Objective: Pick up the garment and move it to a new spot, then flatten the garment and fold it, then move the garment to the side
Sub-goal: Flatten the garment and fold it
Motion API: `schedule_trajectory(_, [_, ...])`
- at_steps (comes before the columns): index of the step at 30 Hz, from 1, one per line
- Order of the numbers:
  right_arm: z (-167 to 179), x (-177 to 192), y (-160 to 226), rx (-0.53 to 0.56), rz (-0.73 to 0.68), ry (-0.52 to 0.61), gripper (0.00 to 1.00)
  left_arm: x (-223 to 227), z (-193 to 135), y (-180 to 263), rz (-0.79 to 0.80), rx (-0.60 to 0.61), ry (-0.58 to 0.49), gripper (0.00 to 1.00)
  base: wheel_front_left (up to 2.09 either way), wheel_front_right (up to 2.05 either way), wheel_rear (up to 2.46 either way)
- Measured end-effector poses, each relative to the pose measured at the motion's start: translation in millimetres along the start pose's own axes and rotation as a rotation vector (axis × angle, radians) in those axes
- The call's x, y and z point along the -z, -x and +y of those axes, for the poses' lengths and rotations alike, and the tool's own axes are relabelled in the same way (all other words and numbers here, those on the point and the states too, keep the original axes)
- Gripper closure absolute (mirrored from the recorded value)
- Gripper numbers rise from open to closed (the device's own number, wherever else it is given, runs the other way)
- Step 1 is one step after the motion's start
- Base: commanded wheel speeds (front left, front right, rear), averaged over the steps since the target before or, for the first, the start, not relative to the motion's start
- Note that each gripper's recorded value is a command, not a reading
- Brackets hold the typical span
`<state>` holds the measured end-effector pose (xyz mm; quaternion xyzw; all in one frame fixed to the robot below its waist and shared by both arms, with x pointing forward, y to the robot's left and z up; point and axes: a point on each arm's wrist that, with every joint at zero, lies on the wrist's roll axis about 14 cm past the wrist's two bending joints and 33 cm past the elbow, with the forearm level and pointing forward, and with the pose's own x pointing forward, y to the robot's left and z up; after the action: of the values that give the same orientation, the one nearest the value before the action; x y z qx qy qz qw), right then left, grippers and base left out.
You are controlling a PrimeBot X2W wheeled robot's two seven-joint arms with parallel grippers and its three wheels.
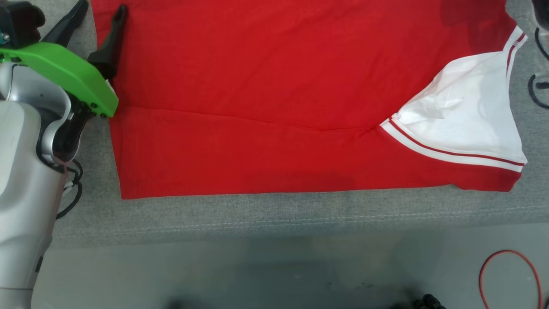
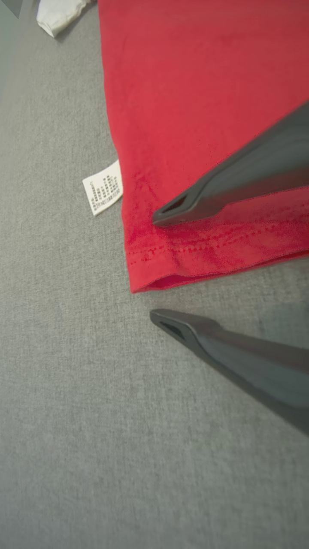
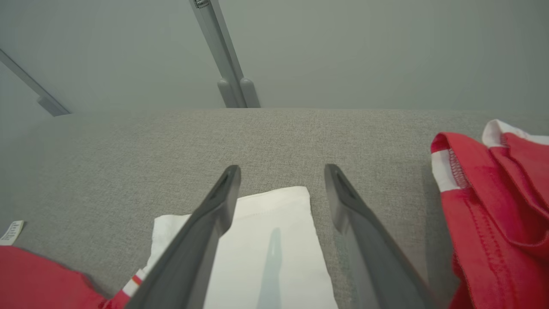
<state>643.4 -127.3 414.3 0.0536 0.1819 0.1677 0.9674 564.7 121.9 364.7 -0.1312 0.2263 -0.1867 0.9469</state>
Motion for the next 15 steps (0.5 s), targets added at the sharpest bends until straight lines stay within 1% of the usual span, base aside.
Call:
schedule_trajectory(5, [-7.0, 1.9, -13.7, 0.014, 0.03, 0.011, 0.0, -2.7, -7.6, -9.3, -0.017, 0.024, 0.004, 0.0, 0.0, 0.0, 0.0])
schedule_trajectory(8, [-4.5, 10.3, -21.8, 0.009, 0.064, 0.003, 0.0, -0.8, -3.2, -9.1, -0.018, 0.016, 0.002, 0.0, 0.0, 0.0, 0.0])
schedule_trajectory(9, [-1.3, 14.7, -24.3, 0.003, 0.075, 0.0, 0.0, -0.1, -1.7, -8.6, -0.02, 0.017, 0.002, 0.08, 0.0, 0.0, 0.0])
schedule_trajectory(10, [2.2, 19.1, -26.5, -0.003, 0.085, -0.005, 0.0, 0.3, -0.3, -8.3, -0.023, 0.014, 0.002, 0.21, 0.0, 0.0, 0.0])
schedule_trajectory(11, [5.6, 23.6, -28.4, -0.009, 0.096, -0.01, 0.0, 0.2, 0.7, -8.1, -0.026, 0.012, 0.002, 0.37, 0.0, 0.0, 0.0])
schedule_trajectory(12, [7.6, 28.0, -29.9, -0.01, 0.111, -0.016, 0.0, 0.6, 1.5, -7.8, -0.025, 0.01, 0.001, 0.51, 0.0, 0.0, 0.0])
schedule_trajectory(15, [4.5, 36.0, -32.6, 0.01, 0.146, -0.02, 0.0, 1.0, 4.9, -6.3, -0.03, 0.001, -0.001, 0.55, 0.0, 0.0, 0.0])
